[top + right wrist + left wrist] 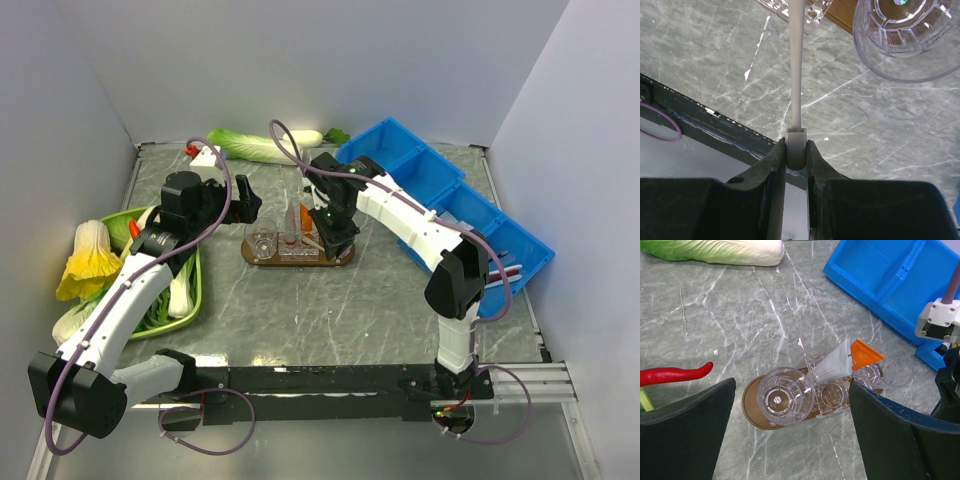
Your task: Prepare toiletry sets of a toothbrush and toothpaste on the tray
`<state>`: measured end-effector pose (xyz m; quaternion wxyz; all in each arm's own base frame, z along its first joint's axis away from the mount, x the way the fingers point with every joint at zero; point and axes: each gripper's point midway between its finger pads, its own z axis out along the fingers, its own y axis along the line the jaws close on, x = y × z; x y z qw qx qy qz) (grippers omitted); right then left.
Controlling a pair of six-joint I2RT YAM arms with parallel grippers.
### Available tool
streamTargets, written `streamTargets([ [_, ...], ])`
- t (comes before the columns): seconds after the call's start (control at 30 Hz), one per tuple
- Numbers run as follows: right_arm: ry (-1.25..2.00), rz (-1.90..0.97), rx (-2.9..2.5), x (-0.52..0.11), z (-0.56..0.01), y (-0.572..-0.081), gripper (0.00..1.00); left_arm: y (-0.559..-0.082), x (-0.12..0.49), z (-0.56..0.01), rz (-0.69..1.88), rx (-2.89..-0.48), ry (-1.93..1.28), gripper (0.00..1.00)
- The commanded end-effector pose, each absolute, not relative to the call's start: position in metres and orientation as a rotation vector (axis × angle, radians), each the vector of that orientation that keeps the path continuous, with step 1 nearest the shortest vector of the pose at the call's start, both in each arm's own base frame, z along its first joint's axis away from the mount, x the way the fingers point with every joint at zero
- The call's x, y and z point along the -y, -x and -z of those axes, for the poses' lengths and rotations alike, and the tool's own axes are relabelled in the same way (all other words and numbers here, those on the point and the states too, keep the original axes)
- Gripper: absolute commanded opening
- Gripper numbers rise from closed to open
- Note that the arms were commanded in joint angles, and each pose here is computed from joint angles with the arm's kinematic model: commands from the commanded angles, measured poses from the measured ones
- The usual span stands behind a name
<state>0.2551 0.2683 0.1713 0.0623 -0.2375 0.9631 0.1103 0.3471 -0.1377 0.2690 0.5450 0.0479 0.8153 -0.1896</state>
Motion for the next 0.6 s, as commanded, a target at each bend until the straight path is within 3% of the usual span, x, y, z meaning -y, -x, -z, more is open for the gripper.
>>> streamTargets([
  [0.0, 0.730, -0.222, -3.051, -0.2424, -0.1858, -0.2250, 0.03, -0.3474, 0.1371, -0.2952, 0.448, -1.863, -0.126, 0.99],
  [0.57, 0.701, -0.187, -3.078, -0.2481, -0.1811, -0.2299, 0.06, -0.3460, 0.1376, -0.2971, 0.454, -1.857, -0.127, 0.99],
])
